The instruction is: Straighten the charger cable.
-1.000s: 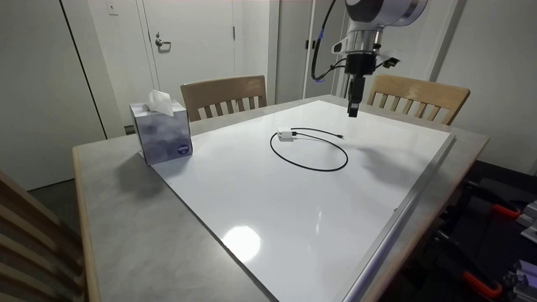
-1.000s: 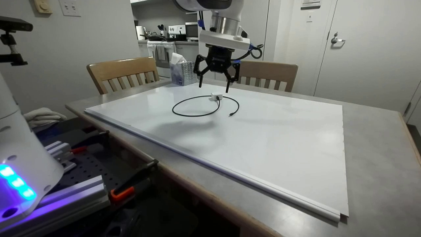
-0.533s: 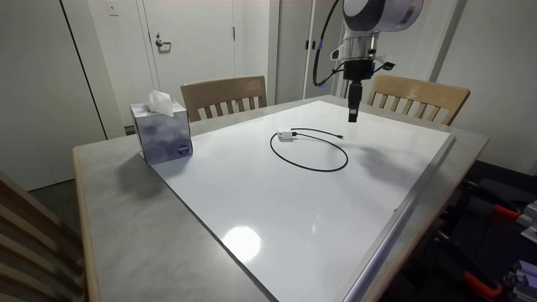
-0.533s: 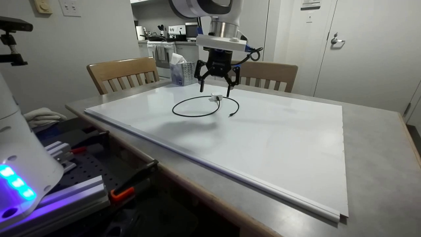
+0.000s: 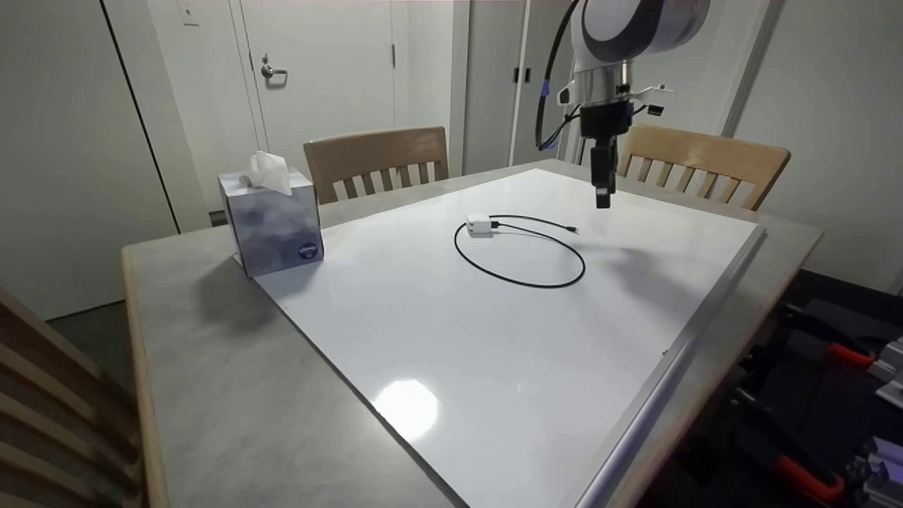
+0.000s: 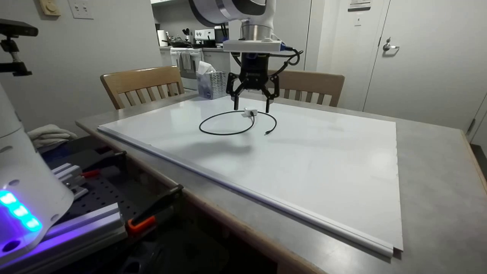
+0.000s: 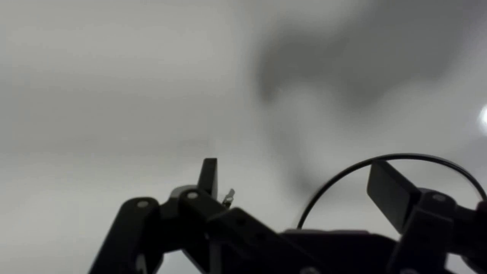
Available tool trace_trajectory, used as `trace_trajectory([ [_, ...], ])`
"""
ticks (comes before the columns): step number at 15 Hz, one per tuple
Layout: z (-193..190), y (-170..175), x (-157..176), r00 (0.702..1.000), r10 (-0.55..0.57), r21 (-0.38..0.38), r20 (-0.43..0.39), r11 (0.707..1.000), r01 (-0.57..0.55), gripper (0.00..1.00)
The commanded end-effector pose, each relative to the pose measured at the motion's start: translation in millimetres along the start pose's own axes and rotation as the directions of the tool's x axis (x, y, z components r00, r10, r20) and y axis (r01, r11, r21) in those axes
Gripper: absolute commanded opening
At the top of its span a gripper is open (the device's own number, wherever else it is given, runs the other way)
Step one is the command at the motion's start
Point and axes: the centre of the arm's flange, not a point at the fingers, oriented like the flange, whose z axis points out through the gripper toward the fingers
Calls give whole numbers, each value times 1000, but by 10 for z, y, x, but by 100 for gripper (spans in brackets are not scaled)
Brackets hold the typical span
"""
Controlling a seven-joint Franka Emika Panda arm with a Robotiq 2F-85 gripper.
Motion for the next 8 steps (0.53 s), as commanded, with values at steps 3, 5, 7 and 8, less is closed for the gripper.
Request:
trace_trajectory([
  [3,171,54,40,997,43,-67,57,997,-39,100],
  [5,252,64,-18,996,54,-114,-72,992,-62,100],
  [7,308,70,-29,982,66,-158,-176,983,-94,100],
  [8,316,79,-32,975,75,-171,-207,979,-111,100],
])
